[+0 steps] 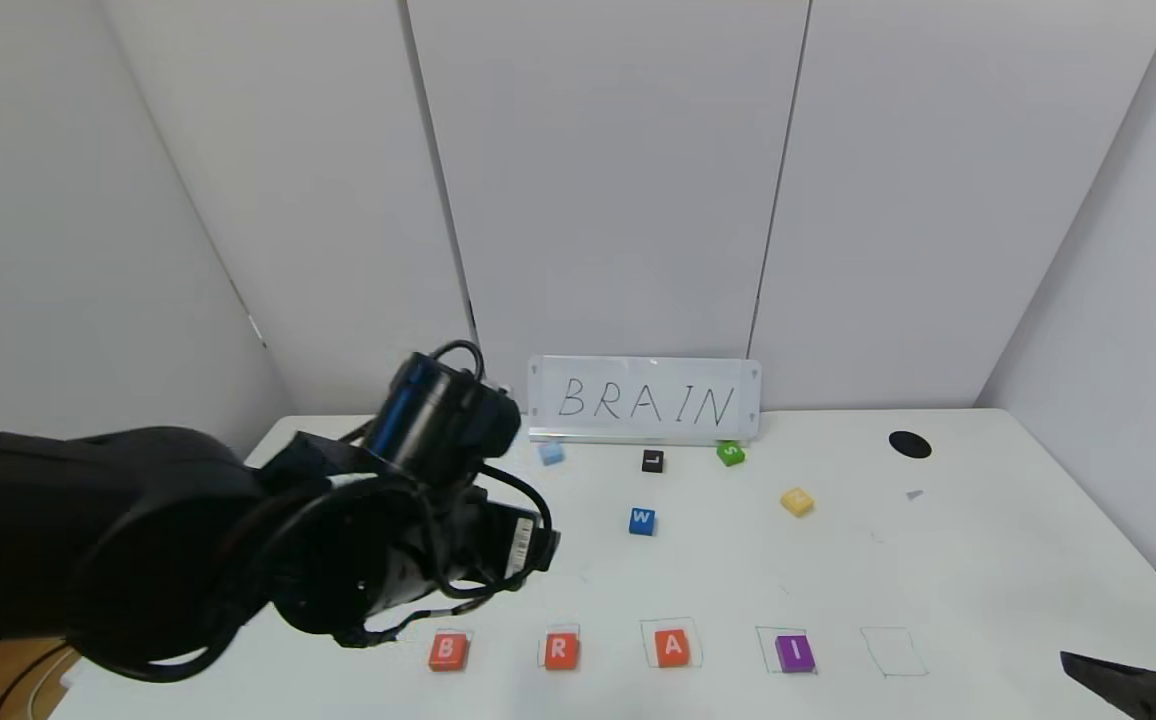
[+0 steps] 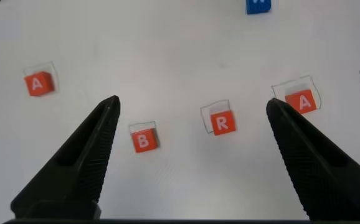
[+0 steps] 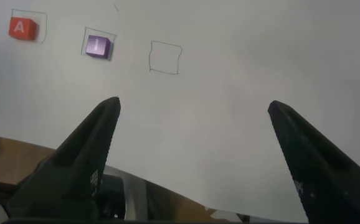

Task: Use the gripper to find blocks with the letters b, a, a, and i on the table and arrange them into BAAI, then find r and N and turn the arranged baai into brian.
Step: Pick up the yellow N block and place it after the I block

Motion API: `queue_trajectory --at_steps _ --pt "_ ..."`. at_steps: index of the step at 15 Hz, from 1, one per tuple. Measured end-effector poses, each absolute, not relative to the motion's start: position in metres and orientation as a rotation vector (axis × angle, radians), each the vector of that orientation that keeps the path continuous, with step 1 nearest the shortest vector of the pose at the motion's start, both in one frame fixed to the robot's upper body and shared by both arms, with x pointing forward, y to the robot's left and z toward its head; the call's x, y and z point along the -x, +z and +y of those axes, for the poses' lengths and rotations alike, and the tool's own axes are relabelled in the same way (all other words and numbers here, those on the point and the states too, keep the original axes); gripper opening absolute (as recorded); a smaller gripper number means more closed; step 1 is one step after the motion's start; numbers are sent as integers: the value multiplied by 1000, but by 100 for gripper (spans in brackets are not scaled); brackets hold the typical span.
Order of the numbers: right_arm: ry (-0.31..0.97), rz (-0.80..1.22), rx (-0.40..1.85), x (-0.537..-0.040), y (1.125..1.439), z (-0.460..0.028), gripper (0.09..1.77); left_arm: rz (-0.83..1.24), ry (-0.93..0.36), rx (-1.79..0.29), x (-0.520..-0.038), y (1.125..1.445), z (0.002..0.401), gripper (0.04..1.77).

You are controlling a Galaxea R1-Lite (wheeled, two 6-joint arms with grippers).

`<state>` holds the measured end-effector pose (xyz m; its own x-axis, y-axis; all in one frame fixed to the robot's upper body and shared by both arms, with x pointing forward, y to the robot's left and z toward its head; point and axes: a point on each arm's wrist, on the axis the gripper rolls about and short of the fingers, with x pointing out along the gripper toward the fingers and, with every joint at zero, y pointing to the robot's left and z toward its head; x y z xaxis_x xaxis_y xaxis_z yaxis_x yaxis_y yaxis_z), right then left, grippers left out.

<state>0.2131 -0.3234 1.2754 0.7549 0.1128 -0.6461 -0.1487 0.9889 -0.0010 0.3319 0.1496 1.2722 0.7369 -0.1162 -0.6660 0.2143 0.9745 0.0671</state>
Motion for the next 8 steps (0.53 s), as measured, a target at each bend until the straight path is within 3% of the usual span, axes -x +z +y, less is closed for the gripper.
queue_trajectory --at_steps 4,8 --pt "161 708 51 -219 1278 -320 171 661 -166 -147 -330 1295 176 169" --pt "160 701 24 -242 1293 -315 171 671 -261 -183 -337 1303 222 170"
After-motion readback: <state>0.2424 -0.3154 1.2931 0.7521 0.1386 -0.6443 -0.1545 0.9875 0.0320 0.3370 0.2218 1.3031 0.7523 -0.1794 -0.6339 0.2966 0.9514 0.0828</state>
